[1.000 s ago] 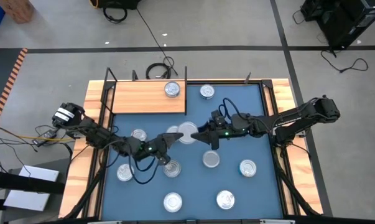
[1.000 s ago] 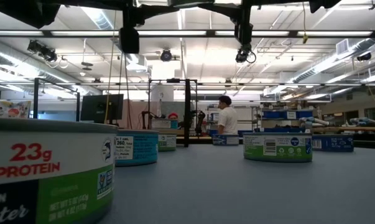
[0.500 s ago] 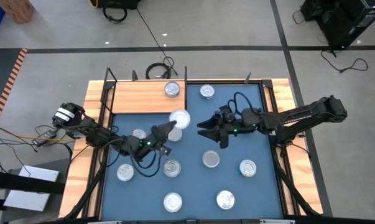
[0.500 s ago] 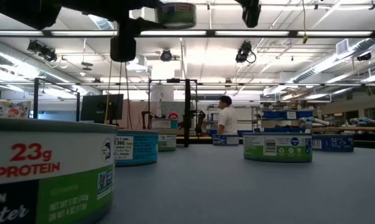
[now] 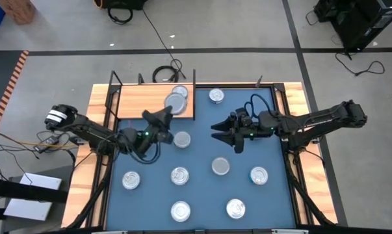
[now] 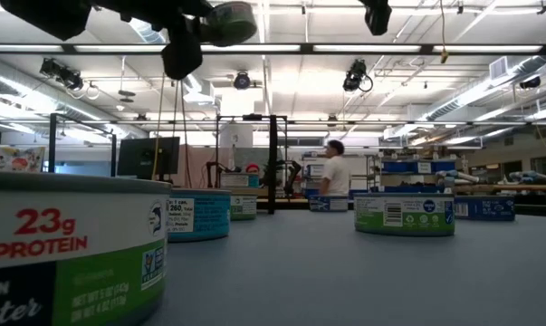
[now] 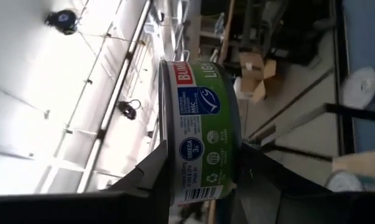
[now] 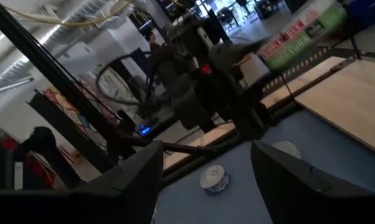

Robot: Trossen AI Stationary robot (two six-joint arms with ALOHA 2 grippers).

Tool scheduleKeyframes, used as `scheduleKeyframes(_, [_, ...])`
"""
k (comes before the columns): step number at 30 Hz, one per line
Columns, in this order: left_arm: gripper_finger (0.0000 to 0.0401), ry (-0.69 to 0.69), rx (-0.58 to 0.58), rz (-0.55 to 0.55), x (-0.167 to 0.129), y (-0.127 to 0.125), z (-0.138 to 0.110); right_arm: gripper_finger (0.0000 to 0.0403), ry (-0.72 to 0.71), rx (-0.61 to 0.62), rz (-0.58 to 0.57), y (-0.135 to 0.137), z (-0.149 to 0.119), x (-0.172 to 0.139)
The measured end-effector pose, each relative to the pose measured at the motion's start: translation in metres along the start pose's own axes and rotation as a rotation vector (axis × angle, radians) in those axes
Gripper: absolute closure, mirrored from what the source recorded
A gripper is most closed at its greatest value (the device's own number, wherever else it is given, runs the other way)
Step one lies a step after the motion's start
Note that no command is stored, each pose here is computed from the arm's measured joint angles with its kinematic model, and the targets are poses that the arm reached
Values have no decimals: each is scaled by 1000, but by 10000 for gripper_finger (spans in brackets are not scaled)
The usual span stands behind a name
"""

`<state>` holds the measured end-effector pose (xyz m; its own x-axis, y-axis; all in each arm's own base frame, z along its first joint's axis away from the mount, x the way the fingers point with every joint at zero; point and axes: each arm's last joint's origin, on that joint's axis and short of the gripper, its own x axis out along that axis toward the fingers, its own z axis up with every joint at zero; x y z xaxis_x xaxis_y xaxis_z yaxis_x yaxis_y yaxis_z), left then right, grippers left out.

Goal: Stack canned seafood by type on shelf
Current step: Put the green tuna can on the shelf

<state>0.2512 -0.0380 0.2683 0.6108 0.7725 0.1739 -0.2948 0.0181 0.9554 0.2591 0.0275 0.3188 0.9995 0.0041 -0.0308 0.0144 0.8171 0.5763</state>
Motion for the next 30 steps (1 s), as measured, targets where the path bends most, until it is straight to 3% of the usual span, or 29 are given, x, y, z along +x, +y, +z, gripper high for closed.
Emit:
scheduleKeyframes(7, [256, 0, -105, -47, 8, -8, -28, 154, 12, -10, -9, -1, -2, 1])
scheduleKeyframes(11, [256, 64, -99, -92, 14, -9, -44, 154, 11, -11, -8, -1, -2, 1])
scheduleKeyframes(18, [256, 309, -47, -124, 31, -16, -76, 155, 12, -21, -9, -1, -2, 1])
scheduleKeyframes(30, [256, 584, -115, -174, 43, -38, -117, 155, 17, -41, -11, -2, -2, 1])
